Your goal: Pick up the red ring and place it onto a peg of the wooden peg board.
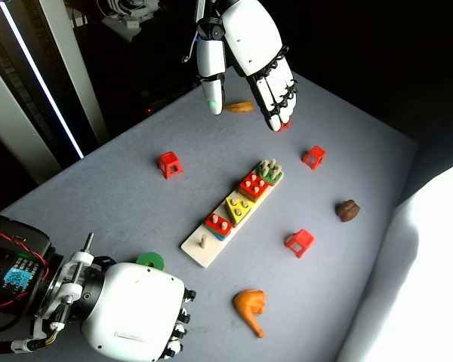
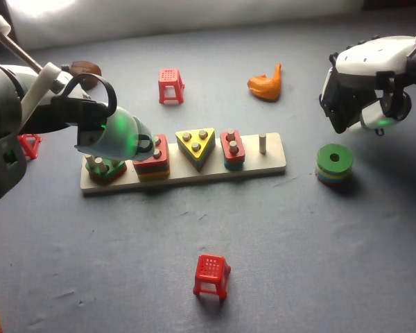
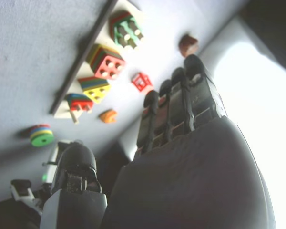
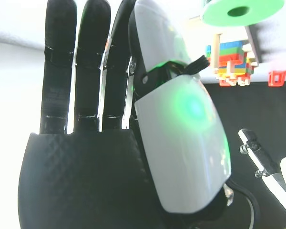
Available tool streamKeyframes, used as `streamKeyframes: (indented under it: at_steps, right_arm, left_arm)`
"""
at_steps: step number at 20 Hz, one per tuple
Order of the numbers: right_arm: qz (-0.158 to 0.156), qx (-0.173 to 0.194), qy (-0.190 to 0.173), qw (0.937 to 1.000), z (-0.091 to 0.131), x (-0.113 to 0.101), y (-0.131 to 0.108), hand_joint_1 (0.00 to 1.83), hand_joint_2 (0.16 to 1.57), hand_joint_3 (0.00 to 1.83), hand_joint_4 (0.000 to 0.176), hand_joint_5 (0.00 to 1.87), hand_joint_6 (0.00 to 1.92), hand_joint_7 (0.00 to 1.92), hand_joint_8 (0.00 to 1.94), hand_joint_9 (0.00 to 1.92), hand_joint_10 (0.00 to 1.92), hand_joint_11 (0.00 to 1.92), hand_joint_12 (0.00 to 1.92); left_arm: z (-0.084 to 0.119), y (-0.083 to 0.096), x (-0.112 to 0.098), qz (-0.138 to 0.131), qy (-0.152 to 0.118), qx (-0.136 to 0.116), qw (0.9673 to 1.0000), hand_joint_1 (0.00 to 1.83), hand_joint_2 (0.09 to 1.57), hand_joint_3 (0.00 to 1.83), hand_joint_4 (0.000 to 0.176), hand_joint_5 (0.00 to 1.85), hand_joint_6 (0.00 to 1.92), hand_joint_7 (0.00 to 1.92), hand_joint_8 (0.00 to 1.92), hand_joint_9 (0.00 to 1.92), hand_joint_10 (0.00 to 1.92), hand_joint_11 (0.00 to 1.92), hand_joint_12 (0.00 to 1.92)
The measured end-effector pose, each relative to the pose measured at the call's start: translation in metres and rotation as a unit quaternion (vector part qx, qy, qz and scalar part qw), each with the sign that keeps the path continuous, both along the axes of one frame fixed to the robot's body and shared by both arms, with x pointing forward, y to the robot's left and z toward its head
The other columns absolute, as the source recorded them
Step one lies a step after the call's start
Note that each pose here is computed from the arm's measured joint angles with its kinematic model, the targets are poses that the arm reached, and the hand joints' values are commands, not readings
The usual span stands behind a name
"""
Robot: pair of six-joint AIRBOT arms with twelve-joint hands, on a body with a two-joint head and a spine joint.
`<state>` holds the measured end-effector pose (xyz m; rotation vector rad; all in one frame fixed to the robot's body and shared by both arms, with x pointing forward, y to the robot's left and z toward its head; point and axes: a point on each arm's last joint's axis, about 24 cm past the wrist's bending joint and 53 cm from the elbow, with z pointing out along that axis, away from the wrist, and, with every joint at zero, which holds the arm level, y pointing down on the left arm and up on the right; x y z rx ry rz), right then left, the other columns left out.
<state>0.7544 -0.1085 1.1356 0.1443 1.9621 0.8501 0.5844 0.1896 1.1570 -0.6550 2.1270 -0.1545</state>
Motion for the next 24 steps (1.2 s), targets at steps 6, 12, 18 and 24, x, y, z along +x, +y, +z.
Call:
streamKeyframes:
  at_steps: [6,12,18,24]
  right_arm:
    - [0.008,0.031,-0.022,0.9993,0.050,-0.013,0.000,1.25,0.97,0.00,0.000,0.25,0.00,0.24,0.00,0.22,0.01,0.00,0.82]
    - [0.039,0.005,0.031,0.9987,0.013,-0.043,0.016,1.21,0.98,0.00,0.000,0.22,0.00,0.21,0.00,0.19,0.00,0.00,0.71]
    - [0.048,-0.025,0.042,0.9976,-0.015,-0.053,0.013,1.21,0.99,0.00,0.000,0.20,0.00,0.17,0.00,0.16,0.00,0.00,0.71]
    - [0.059,-0.025,0.045,0.9969,-0.025,-0.058,0.025,1.22,0.98,0.00,0.000,0.27,0.01,0.24,0.01,0.21,0.01,0.00,0.82]
  left_arm:
    - [0.000,0.000,0.000,0.000,0.000,0.000,1.0000,0.00,1.24,0.00,0.000,0.07,0.00,0.04,0.00,0.05,0.00,0.00,0.23]
    - [0.000,0.000,0.000,0.000,0.000,0.000,1.0000,0.00,1.24,0.00,0.000,0.10,0.01,0.10,0.01,0.11,0.01,0.00,0.39]
    - [0.000,0.000,0.000,0.001,0.000,-0.001,1.0000,0.00,1.24,0.00,0.000,0.09,0.00,0.08,0.00,0.11,0.00,0.00,0.34]
    - [0.000,0.001,0.000,0.002,-0.001,0.000,1.0000,0.00,1.25,0.00,0.000,0.11,0.01,0.10,0.01,0.13,0.01,0.00,0.40]
